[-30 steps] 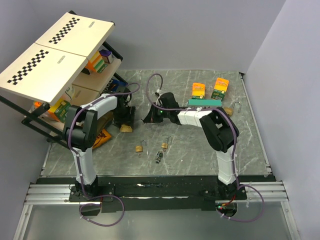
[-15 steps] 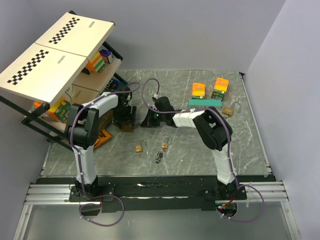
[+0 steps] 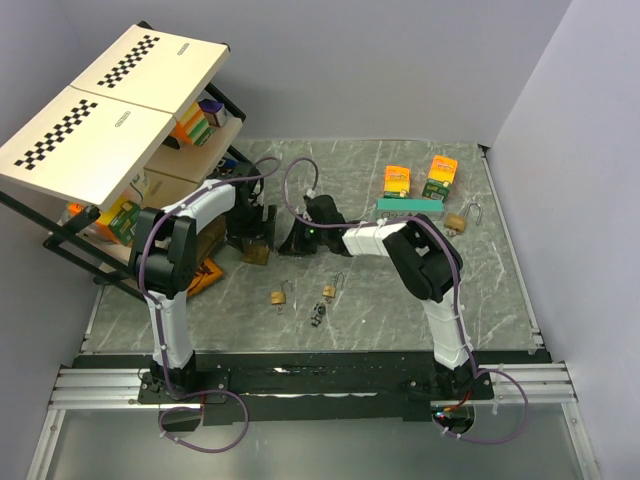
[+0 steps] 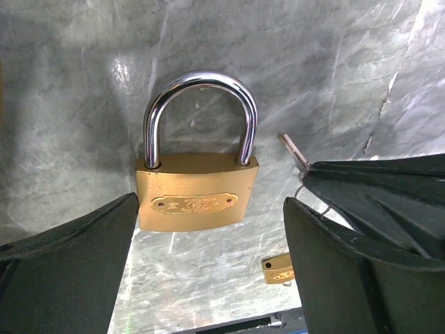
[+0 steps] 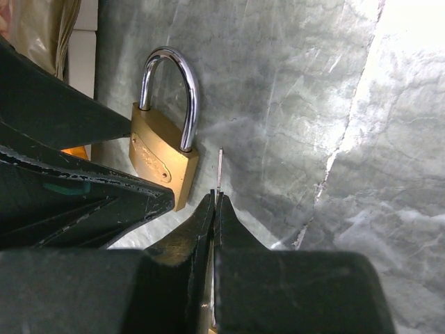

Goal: Lock with the key
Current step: Place the key at the center of the board.

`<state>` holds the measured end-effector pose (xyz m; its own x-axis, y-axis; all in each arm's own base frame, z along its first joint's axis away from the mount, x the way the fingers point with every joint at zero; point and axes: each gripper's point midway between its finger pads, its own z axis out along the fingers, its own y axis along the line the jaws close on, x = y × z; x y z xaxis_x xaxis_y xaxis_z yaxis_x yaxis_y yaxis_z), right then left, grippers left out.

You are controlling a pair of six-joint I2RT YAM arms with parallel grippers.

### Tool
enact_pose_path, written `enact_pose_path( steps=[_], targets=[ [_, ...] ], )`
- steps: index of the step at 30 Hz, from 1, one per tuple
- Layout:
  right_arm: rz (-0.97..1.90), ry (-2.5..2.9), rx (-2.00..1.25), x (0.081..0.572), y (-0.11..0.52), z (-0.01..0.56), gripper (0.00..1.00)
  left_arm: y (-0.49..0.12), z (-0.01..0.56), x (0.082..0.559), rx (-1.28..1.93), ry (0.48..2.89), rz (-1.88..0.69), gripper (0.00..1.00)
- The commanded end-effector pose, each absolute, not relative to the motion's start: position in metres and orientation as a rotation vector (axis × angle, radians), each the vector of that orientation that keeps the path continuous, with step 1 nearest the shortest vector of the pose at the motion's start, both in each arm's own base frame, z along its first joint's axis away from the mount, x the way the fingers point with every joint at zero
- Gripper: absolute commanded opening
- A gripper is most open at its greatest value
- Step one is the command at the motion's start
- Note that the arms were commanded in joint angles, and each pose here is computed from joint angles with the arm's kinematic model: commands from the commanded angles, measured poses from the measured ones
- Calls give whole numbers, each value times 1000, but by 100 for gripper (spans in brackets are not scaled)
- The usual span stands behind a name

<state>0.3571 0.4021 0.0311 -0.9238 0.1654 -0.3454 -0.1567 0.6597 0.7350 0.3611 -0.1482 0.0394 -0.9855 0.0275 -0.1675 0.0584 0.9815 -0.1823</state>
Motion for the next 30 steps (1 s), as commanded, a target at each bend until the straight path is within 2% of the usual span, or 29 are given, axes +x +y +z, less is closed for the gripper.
enact_pose_path(
  steps=[1, 7, 10, 11, 14, 22, 23, 24, 26, 30],
  targets=[
    [1136, 2521, 37, 351, 410, 25, 6, -155, 68, 368, 48, 2905, -347, 90],
    [1087, 2541, 39, 344, 407, 21, 11, -150, 68, 369, 17, 2889, -337, 91],
    [1073, 2546, 34, 340, 407, 22, 18, -148, 74, 375, 3, 2863, -337, 91],
    [1060, 2547, 35, 340, 406, 22, 20, -146, 76, 377, -6, 2856, -336, 95],
    [1048, 2542, 27, 340, 405, 24, 33, -147, 84, 380, -3, 2829, -354, 96],
    [1062, 2437, -73, 351, 404, 69, 40, -153, 107, 386, 16, 2759, -404, 97],
    [1054, 2420, -89, 355, 400, 75, 43, -154, 112, 388, 24, 2738, -413, 97],
    [1066, 2384, -102, 359, 398, 90, 53, -153, 116, 390, 24, 2725, -416, 97],
    [1062, 2346, -127, 366, 389, 102, 69, -154, 123, 392, 35, 2703, -421, 97],
    [1065, 2256, -199, 372, 371, 139, 73, -156, 139, 399, 50, 2645, -434, 99]
  ],
)
